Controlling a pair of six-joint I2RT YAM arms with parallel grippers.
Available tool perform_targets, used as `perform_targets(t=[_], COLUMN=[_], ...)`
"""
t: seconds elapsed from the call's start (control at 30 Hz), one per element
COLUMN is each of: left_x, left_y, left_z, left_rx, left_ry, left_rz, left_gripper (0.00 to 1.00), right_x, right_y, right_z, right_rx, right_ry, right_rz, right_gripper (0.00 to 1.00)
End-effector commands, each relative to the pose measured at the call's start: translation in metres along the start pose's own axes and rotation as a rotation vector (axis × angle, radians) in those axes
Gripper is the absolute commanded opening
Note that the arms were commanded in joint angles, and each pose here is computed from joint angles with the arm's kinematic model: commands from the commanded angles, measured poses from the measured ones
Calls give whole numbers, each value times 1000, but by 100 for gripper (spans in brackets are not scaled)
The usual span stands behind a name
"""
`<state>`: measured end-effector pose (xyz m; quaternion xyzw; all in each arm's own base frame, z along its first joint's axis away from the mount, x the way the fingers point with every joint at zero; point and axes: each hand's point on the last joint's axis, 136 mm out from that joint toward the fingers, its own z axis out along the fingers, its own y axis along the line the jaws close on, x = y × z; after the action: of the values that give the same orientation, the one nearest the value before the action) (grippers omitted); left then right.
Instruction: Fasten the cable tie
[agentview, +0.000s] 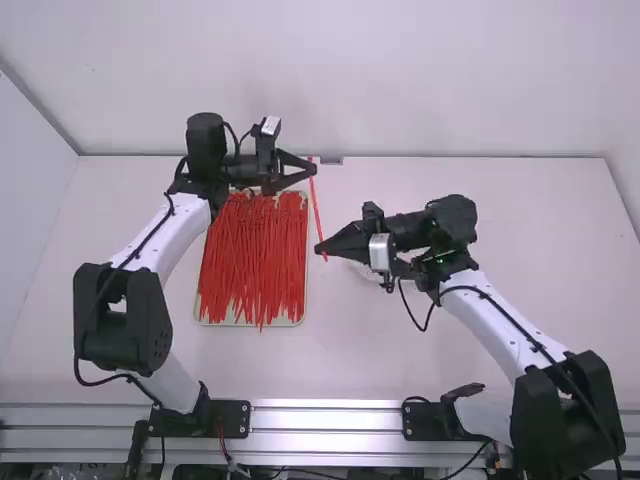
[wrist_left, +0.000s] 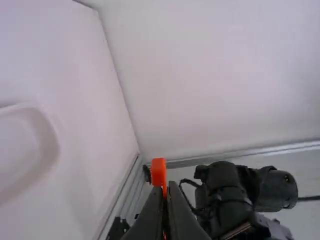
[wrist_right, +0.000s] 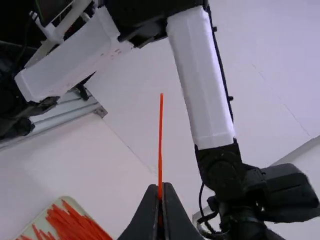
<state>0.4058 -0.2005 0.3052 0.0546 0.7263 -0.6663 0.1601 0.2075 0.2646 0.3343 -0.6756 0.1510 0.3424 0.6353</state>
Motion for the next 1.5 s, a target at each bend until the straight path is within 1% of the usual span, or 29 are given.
perform_targets(t=[0.0, 0.07, 0.17, 0.2, 0.27, 0.33, 0.43, 0.47, 0.5, 0.53, 0.6, 0.73, 0.83, 0.87, 0.9, 0.97, 1.07, 1.2, 1.37, 1.47], left_x=[-3, -3, -4, -4, -7, -9, -11, -11, -9, -6, 0, 14, 22, 29, 30, 29, 26, 25, 22, 25], left_y=[-1, -5, -11, -11, -16, -23, -47, -50, -60, -69, -82, -99, -103, -105, -106, -107, -107, -105, -101, -100], left_z=[-2, -2, -2, -2, -2, -3, -5, -5, -6, -7, -9, -14, -21, -24, -25, -27, -33, -33, -32, -29], left_rx=[-7, 6, 19, 19, 30, 43, 96, 102, 124, 145, 173, 209, 216, 218, 218, 215, 202, 201, 200, 209], left_ry=[-25, -15, -16, -16, -23, -31, -36, -36, -32, -26, -16, 16, 56, 92, 90, 82, 69, 67, 68, 73], left_rz=[58, 91, 133, 133, 184, 245, 449, 473, 548, 625, 754, 955, 1068, 1135, 1157, 1189, 1214, 1218, 1218, 1222], left_gripper=[2, 2, 2, 2, 2, 1, 2, 2, 2, 2, 2, 2, 2, 2, 2, 2, 2, 2, 1, 1], right_x=[-13, -25, -39, -39, -47, -48, -45, -43, -38, -29, -20, 1, 8, 12, 13, 15, 13, 9, 5, 12], right_y=[6, -7, -26, -26, -44, -53, -68, -69, -71, -71, -71, -71, -70, -70, -71, -70, -67, -65, -59, -55], right_z=[6, 12, 13, 13, 11, 7, -2, -3, -5, -6, -7, -8, -7, -7, -7, -7, 1, 12, 25, 28], right_rx=[-47, 17, 115, 115, 209, 257, 333, 338, 348, 351, 361, 403, 418, 428, 432, 431, 413, 397, 359, 364], right_ry=[-35, -53, -93, -93, -140, -165, -212, -216, -222, -220, -210, -193, -196, -205, -211, -213, -223, -244, -242, -221], right_rz=[227, 305, 371, 371, 466, 539, 749, 777, 882, 999, 1097, 1262, 1346, 1421, 1454, 1489, 1538, 1567, 1587, 1626], right_gripper=[0, 0, 0, 0, 0, 0, 0, 0, 0, 0, 0, 0, 0, 0, 0, 0, 0, 0, 0, 0])
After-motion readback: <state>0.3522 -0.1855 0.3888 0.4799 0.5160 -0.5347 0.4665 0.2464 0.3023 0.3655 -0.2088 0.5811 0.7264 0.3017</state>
